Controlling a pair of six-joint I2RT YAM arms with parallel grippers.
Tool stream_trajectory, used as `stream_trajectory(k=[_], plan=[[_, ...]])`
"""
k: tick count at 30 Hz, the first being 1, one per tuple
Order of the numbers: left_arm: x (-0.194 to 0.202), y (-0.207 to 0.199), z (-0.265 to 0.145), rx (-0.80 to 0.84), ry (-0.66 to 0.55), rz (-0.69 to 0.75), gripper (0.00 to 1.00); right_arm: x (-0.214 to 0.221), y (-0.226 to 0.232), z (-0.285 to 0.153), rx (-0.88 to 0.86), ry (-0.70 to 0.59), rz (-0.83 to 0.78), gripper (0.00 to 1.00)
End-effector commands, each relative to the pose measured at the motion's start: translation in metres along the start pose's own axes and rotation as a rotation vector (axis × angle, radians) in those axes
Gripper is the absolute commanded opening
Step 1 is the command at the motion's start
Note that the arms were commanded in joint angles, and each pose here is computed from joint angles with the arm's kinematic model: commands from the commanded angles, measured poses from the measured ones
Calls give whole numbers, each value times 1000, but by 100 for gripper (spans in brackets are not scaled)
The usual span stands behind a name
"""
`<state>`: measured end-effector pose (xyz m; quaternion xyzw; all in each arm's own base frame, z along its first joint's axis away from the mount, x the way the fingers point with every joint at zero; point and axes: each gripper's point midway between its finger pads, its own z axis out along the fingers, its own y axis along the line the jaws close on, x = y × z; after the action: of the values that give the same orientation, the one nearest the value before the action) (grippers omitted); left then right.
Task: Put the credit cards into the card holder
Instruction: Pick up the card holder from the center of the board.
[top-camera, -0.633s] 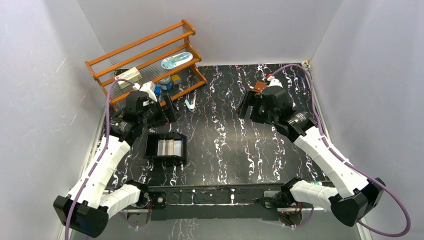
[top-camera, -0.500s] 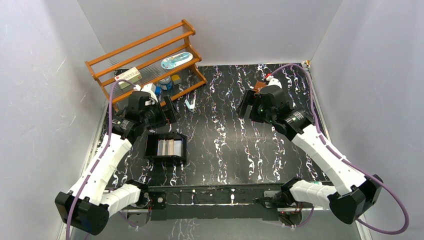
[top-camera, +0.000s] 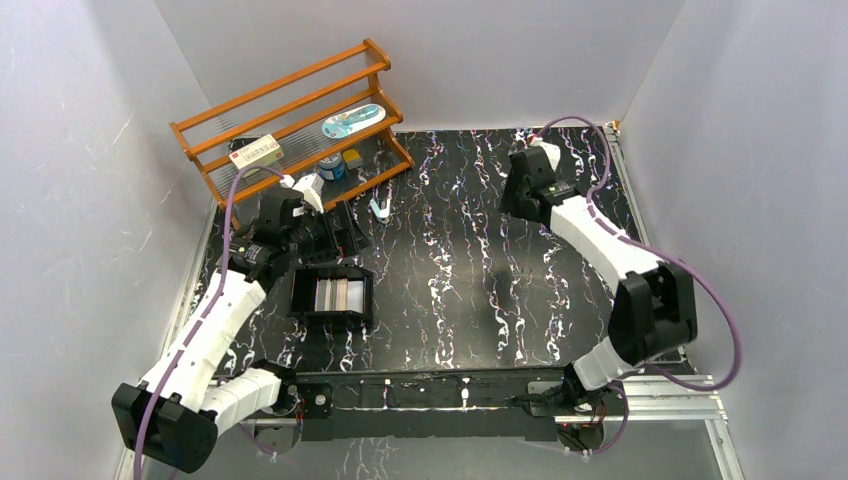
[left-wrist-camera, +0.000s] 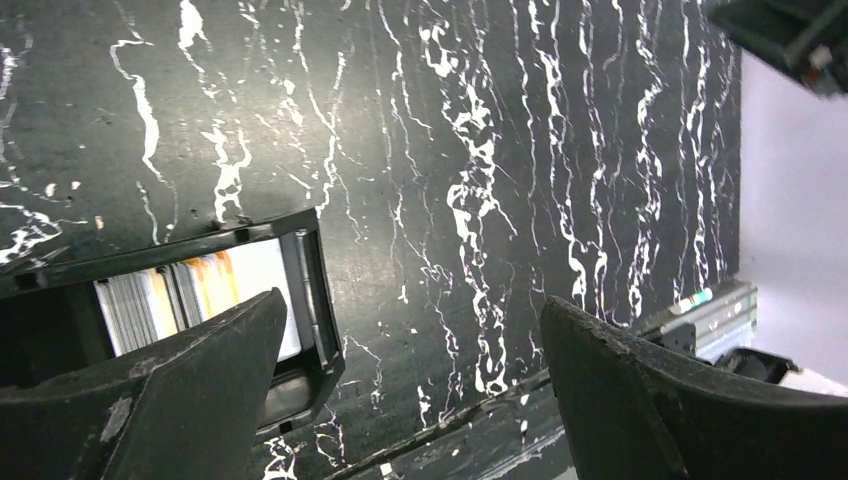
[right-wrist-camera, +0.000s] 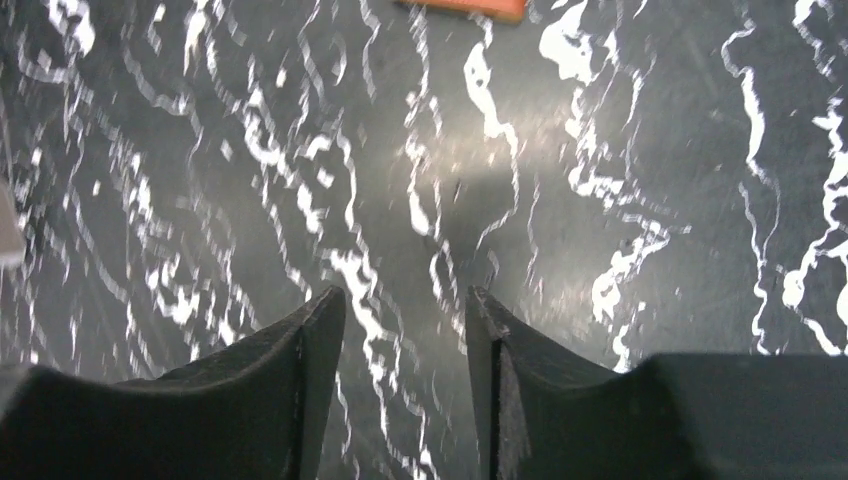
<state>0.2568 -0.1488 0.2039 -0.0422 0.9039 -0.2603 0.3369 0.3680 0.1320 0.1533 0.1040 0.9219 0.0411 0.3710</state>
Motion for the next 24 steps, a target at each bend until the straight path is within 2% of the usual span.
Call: stream_trajectory(k=[1, 7, 12, 20, 24], plan=[[11, -17, -9, 125, 30, 58, 98, -63, 2, 20, -7, -140, 45, 53], [10, -27, -19, 179, 11, 81, 98, -77, -24, 79, 103, -105, 56, 51], [9, -28, -24, 188, -6, 94, 97, -87, -43, 112, 113, -69, 118, 51], [7, -32, -26, 201, -8, 85, 93, -88, -59, 151, -9, 5, 295, 49], [6, -37, -25, 221, 2, 75, 91, -90, -63, 168, -28, 29, 332, 49]])
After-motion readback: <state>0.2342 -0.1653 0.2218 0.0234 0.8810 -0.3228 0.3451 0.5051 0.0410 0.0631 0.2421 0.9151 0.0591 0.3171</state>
